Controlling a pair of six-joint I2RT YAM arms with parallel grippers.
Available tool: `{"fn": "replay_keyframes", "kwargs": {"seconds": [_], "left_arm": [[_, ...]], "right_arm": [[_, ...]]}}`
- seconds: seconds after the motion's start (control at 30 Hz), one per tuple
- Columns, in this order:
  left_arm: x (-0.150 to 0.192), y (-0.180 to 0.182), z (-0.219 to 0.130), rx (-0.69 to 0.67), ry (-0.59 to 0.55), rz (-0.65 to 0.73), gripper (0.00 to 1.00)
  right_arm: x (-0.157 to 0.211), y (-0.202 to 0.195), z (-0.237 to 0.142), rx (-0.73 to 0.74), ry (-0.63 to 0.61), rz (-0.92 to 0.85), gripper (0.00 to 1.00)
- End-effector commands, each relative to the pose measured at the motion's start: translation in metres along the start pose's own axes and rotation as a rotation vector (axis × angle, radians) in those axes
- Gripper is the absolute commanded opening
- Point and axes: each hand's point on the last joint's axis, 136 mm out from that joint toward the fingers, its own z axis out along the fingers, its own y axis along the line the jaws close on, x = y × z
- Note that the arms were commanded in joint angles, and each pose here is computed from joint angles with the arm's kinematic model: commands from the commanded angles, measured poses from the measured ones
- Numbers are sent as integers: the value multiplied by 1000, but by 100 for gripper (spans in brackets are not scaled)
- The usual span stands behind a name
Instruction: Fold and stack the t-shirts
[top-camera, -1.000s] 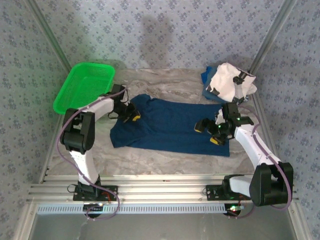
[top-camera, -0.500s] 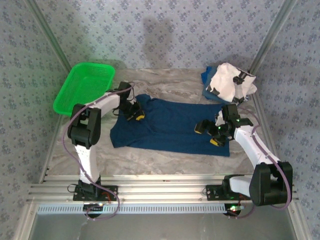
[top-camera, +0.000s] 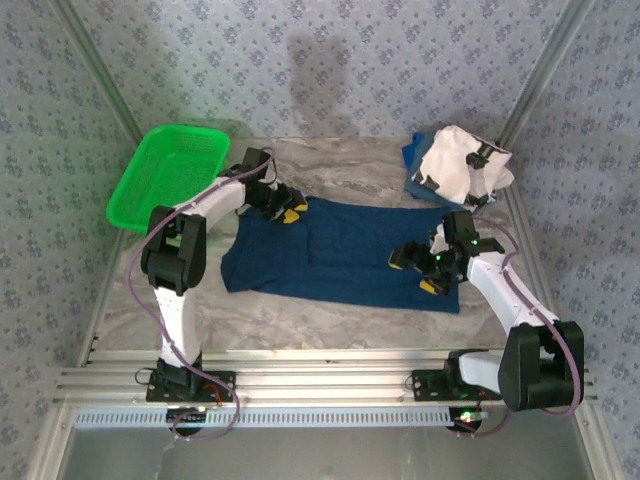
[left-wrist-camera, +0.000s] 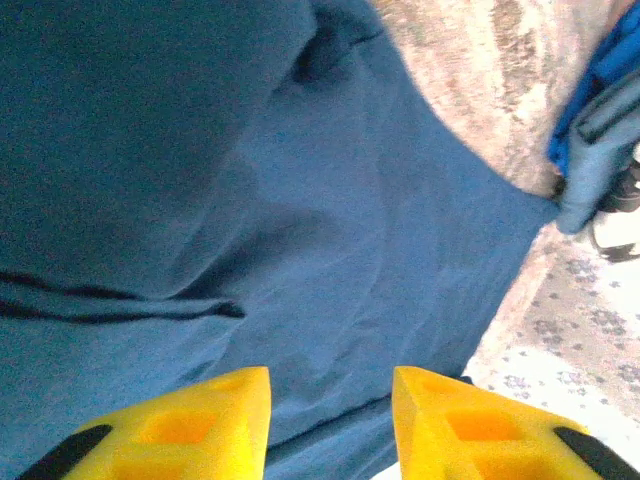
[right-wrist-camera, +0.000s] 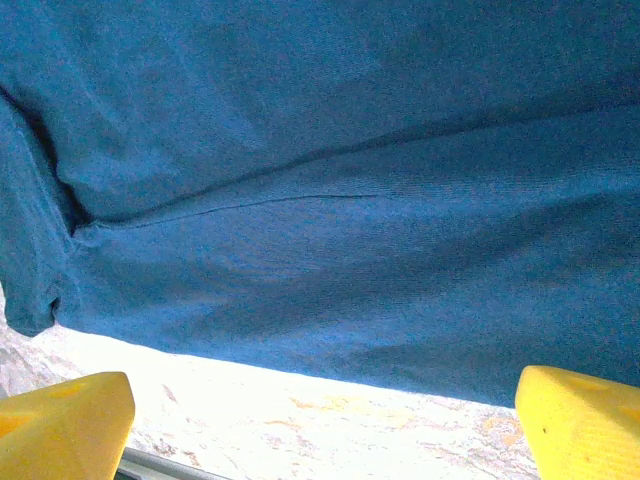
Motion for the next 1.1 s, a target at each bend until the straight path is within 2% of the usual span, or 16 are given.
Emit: {"fn": "replay_keyframes", "kwargs": {"seconds": [0.0,0.13,0.23,0.33,0.47,0.73,0.97,1.07], "left_arm": [[-5,-17,3,84,3,-40,48],[-8,-7,-12,17,-36,-29,55],[-8,-1,-40,-32,-108,1,59],[5,4,-70,-100,-161,69,62],[25,25,-89,-155,-203,97,62],[47,92,-63,-199,-209,0,58],[47,115,-55,-252,-218,-14,57],[48,125,-55,-286,-222,-18,57]], "right_arm": [[2,-2,1,4,11,21,100],[4,-5,-2,23,14,29,100],[-1,-17,-12,90,-21,49,100],[-12,-30,-26,139,-67,92,100],[-28,-34,-34,132,-100,125,100],[-43,-48,-23,206,-76,142,100],[-33,-65,-9,264,-16,191,100],[-40,-77,-5,310,-23,199,100]]}}
